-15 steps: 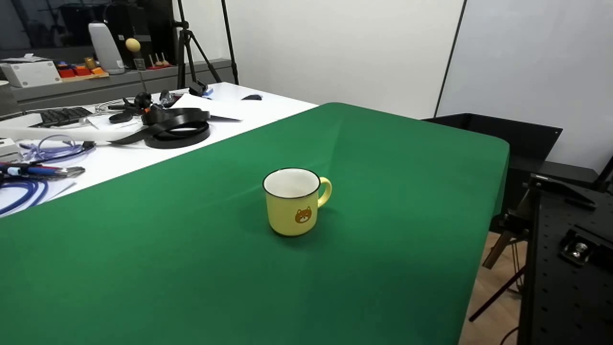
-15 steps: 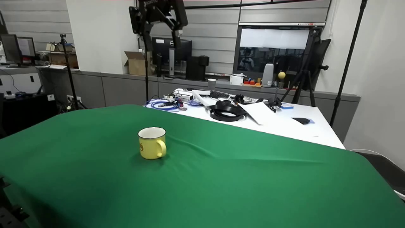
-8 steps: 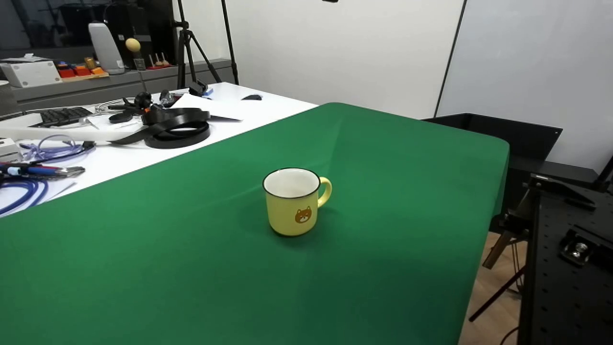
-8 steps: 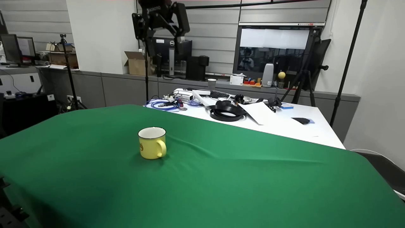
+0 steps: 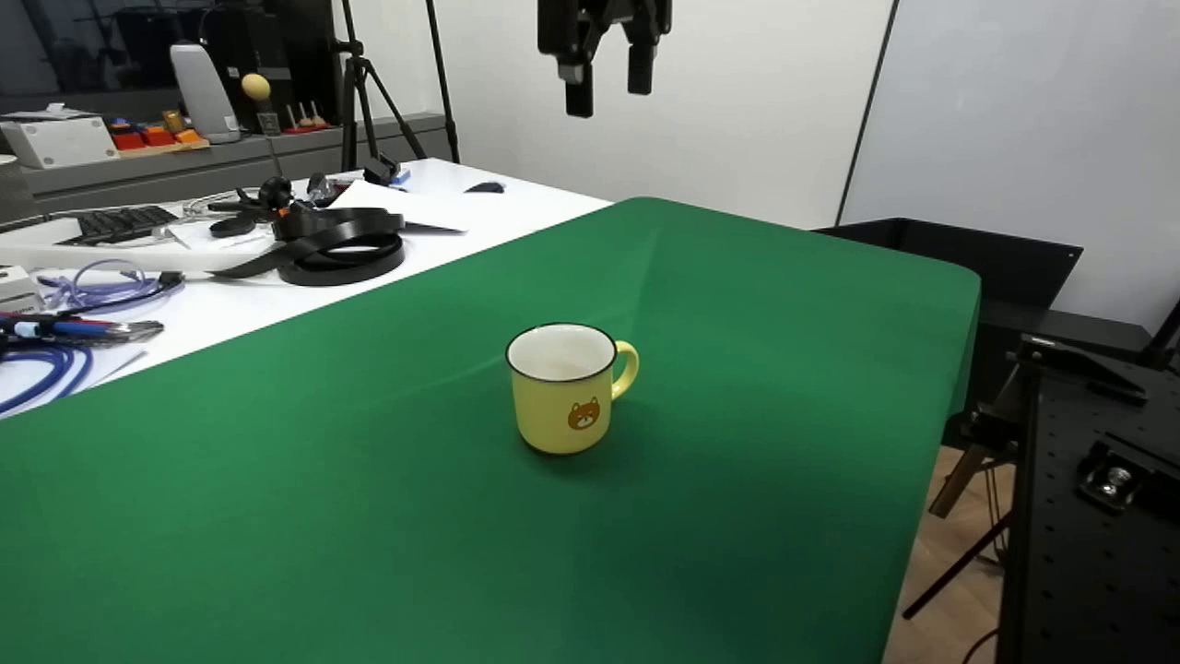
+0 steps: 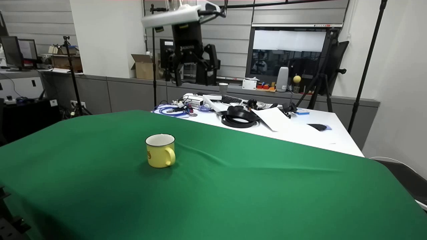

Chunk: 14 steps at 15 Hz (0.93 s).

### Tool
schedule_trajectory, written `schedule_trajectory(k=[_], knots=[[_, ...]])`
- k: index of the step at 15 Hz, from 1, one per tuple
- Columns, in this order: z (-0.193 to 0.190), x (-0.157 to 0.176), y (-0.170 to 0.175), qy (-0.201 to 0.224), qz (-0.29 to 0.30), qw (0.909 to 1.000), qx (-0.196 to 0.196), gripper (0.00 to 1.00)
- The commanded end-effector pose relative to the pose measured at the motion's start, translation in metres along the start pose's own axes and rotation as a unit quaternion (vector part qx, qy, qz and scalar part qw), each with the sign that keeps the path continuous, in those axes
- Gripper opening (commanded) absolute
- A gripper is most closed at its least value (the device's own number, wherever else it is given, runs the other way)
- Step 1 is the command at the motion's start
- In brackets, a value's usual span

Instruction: Move the yellow mug to the right

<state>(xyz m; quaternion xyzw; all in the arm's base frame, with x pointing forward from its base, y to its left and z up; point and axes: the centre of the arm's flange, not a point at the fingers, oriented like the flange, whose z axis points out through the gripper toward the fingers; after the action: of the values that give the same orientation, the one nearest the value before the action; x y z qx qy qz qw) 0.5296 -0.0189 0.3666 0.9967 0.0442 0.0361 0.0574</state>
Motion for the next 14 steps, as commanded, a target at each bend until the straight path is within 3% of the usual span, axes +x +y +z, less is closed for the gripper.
schedule_trajectory(k=[1,6,8,11,14], knots=[[0.009,0.009,0.0,-0.005,-0.006,1.0,0.001,1.0],[0.035,0.033,-0.004,-0.017,-0.022,0.9996,0.003,1.0],[0.049,0.038,-0.024,-0.021,-0.077,0.9967,0.012,1.0],[0.074,0.039,-0.052,-0.04,-0.174,0.9837,0.015,1.0],[0.103,0.037,-0.072,-0.063,-0.255,0.9646,-0.015,1.0]])
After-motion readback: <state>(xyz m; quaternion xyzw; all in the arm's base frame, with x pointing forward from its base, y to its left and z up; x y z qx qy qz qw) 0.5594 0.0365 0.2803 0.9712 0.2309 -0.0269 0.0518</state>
